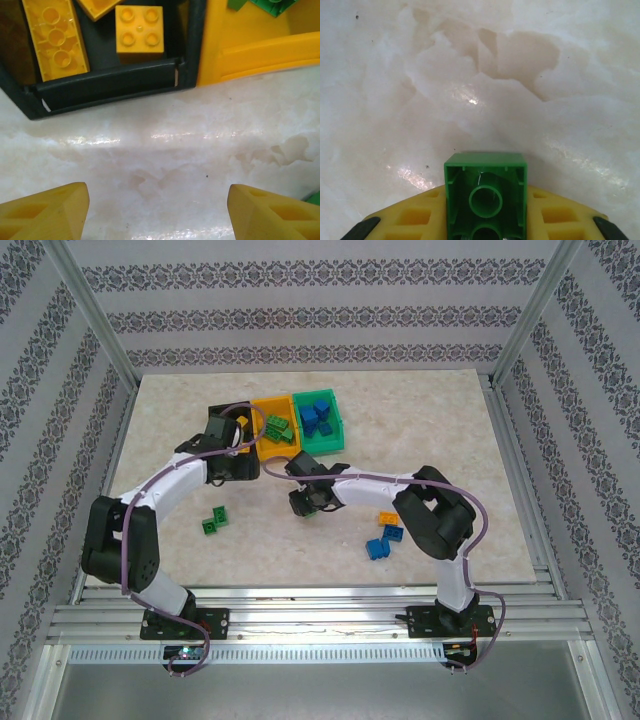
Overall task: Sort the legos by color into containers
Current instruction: Pick up the lego from the center of the table, then place the lego in the container.
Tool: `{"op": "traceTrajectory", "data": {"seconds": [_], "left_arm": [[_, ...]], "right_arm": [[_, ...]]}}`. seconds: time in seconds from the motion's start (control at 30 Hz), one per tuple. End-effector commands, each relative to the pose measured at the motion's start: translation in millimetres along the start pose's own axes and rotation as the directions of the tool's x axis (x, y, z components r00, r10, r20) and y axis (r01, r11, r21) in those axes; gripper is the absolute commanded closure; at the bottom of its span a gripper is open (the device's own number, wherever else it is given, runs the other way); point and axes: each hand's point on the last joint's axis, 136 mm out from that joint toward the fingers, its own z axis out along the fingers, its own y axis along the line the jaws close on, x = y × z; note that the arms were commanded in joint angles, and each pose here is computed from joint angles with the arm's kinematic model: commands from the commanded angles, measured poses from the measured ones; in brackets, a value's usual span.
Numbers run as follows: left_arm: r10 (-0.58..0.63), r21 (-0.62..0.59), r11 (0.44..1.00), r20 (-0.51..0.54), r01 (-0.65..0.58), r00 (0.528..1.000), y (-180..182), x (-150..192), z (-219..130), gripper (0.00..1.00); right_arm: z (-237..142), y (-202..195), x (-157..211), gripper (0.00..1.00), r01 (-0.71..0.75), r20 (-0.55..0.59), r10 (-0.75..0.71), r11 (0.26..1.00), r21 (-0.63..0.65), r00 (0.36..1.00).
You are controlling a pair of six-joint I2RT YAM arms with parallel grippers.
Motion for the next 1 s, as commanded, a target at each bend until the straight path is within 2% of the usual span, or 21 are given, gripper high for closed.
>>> {"op": "traceTrajectory", "data": {"seconds": [0.0, 0.13, 0.4, 0.47, 0.57, 0.6, 0.63, 0.77, 0.97], "left_arm": [[-0.089, 0.018, 0.996, 0.039, 0.088, 0.995, 10, -3, -13, 0.27], [-0.149, 0.061, 0.987, 0.008, 0.149, 0.989, 15, 12, -14, 0.27], [-0.235, 0.043, 0.97, -0.057, 0.237, 0.97, 25, 53, -13, 0.27], [-0.256, 0.033, 0.966, -0.066, 0.258, 0.965, 27, 60, -13, 0.27], [-0.259, 0.024, 0.965, -0.083, 0.262, 0.962, 29, 68, -14, 0.27], [-0.261, 0.01, 0.965, -0.086, 0.263, 0.961, 31, 69, -15, 0.27], [-0.266, -0.002, 0.964, -0.09, 0.267, 0.96, 33, 71, -15, 0.27], [-0.298, -0.025, 0.954, -0.092, 0.297, 0.95, 37, 75, -10, 0.24], [-0.296, -0.081, 0.954, -0.133, 0.287, 0.946, 43, 74, 2, 0.24]], "right_arm": [[-15, 3, -16, 0.78, -0.029, 0.035, 0.032, 0.997, -0.077, 0.999], [-31, 12, -64, 0.78, -0.005, 0.118, 0.018, 0.993, -0.115, 0.993], [-38, 7, -170, 0.76, 0.003, 0.262, 0.038, 0.988, -0.155, 0.964], [-36, 6, -189, 0.7, 0.004, 0.286, 0.042, 0.987, -0.16, 0.957], [-29, 0, -210, 0.51, 0.003, 0.299, 0.045, 0.987, -0.161, 0.953], [-29, 1, -214, 0.44, 0.004, 0.301, 0.047, 0.986, -0.167, 0.953], [-31, 1, -217, 0.41, 0.004, 0.304, 0.05, 0.985, -0.173, 0.951], [-42, 7, -213, 0.39, 0.023, 0.328, 0.041, 0.982, -0.188, 0.944], [-60, 14, -184, 0.38, 0.063, 0.322, 0.005, 0.978, -0.2, 0.947]]}}
